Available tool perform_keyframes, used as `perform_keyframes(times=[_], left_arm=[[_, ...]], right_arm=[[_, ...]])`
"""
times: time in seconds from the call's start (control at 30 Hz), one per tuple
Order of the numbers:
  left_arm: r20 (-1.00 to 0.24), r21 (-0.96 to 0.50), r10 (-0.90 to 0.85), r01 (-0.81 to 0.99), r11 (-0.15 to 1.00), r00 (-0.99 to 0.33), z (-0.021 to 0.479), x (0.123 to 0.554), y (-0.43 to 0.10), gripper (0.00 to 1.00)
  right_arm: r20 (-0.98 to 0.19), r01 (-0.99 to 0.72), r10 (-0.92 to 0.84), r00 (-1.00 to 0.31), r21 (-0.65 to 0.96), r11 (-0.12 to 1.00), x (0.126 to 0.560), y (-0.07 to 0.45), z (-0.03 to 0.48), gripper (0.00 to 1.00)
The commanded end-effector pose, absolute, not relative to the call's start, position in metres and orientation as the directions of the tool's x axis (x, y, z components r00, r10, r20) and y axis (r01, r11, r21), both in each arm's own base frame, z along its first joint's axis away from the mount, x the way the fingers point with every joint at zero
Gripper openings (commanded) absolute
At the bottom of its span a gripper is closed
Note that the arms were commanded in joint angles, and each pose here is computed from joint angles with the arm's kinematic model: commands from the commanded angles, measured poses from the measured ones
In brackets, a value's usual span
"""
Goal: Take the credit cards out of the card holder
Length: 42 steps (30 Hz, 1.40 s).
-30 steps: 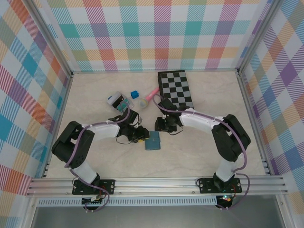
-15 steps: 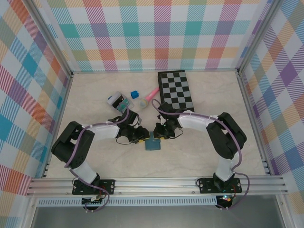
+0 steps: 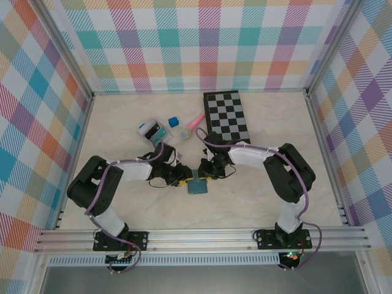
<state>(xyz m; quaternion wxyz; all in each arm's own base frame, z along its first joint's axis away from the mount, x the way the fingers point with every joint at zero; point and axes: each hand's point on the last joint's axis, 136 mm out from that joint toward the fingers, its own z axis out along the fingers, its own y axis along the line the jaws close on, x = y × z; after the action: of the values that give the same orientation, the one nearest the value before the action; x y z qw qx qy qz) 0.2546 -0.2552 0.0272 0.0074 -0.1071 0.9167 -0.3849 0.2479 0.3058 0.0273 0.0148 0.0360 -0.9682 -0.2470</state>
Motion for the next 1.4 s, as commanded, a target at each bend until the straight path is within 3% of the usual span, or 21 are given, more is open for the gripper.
perform_keyframes(times=[0.0, 0.23, 0.43, 0.67, 1.13, 1.37], left_arm=[[0.031, -0.787, -0.209, -0.153, 0.597, -0.977, 0.051, 0.266, -0.264, 0.25], [-0.036, -0.8, -0.219, -0.104, 0.591, -0.975, 0.069, 0.268, -0.259, 0.14], [-0.067, -0.788, -0.22, -0.084, 0.61, -0.973, 0.077, 0.27, -0.256, 0.06], [-0.07, -0.777, -0.226, -0.089, 0.623, -0.972, 0.077, 0.271, -0.254, 0.0], [-0.071, -0.78, -0.221, -0.084, 0.62, -0.973, 0.079, 0.276, -0.257, 0.0], [-0.057, -0.779, -0.222, -0.096, 0.619, -0.973, 0.075, 0.275, -0.258, 0.0]], right_arm=[[0.024, -0.055, -0.072, -0.997, 0.434, 0.899, 0.247, 0.299, 0.007, 0.27], [-0.146, -0.116, -0.058, -0.988, 0.43, 0.895, 0.265, 0.293, 0.047, 0.31], [-0.196, -0.181, -0.109, -0.974, 0.4, 0.898, 0.263, 0.298, 0.065, 0.38], [-0.212, -0.222, -0.154, -0.965, 0.347, 0.911, 0.256, 0.31, 0.065, 0.38], [-0.209, -0.252, -0.199, -0.957, 0.269, 0.93, 0.252, 0.316, 0.054, 0.32], [-0.185, -0.243, -0.199, -0.962, 0.258, 0.935, 0.253, 0.317, 0.048, 0.35]])
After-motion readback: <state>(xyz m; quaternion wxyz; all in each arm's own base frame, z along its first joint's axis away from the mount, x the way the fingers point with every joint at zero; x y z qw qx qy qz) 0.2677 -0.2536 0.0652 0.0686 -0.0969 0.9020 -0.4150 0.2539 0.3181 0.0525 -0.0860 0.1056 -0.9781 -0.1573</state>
